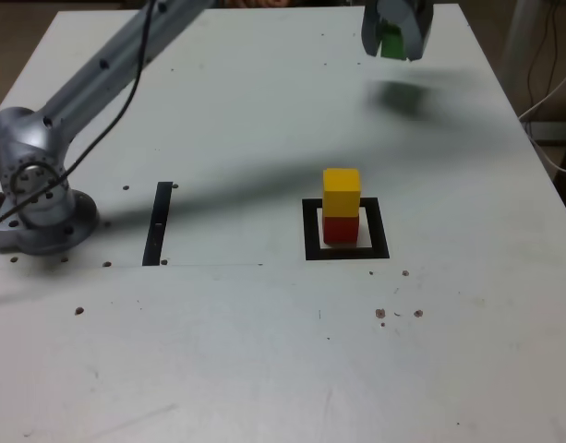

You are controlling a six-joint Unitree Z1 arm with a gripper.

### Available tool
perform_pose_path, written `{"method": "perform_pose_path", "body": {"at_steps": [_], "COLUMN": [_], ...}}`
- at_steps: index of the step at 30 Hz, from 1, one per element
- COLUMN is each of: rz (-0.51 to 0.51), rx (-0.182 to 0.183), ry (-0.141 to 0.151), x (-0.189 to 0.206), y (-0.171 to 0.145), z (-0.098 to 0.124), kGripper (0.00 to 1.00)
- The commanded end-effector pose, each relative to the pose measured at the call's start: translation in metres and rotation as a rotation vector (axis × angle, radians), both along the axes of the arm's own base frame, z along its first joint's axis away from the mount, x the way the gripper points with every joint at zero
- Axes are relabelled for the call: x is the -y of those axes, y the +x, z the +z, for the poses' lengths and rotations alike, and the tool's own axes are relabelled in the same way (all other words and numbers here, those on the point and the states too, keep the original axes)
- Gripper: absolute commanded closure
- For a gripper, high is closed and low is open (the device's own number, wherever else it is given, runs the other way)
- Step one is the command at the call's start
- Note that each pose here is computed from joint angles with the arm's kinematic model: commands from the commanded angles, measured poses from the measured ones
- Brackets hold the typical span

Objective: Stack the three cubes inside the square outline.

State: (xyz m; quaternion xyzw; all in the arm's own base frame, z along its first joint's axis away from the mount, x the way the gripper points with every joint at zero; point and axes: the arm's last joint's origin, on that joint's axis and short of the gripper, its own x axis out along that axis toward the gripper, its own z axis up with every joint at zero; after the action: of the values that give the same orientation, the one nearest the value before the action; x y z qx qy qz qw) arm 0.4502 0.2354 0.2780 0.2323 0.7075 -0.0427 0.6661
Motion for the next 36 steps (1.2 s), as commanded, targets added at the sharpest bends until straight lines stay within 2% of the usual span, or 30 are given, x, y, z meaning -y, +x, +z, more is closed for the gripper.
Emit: {"method": "perform_pose_path", "body": {"at_steps": [1,2,5,10,17,23,26,30,36], "rz": [-0.006,-0.006,0.003,0.030,0.061,0.122,0.150,0.189,0.238], "rx": [0.072,0.083,0.095,0.065,0.018,0.012,0.007,0.004,0.020], "ry": [0.031,0.032,0.026,-0.003,-0.042,-0.105,-0.127,-0.139,-0.171], "x": [0.028,0.042,0.073,0.124,0.189,0.231,0.246,0.263,0.284], "y": [-0.023,-0.033,-0.060,-0.108,-0.159,-0.190,-0.199,-0.206,-0.200], "z": [0.059,0.076,0.105,0.126,0.124,0.118,0.115,0.110,0.105], "kGripper": [0.86,0.86,0.86,0.86,0.86,0.86,0.86,0.86,0.86]}}
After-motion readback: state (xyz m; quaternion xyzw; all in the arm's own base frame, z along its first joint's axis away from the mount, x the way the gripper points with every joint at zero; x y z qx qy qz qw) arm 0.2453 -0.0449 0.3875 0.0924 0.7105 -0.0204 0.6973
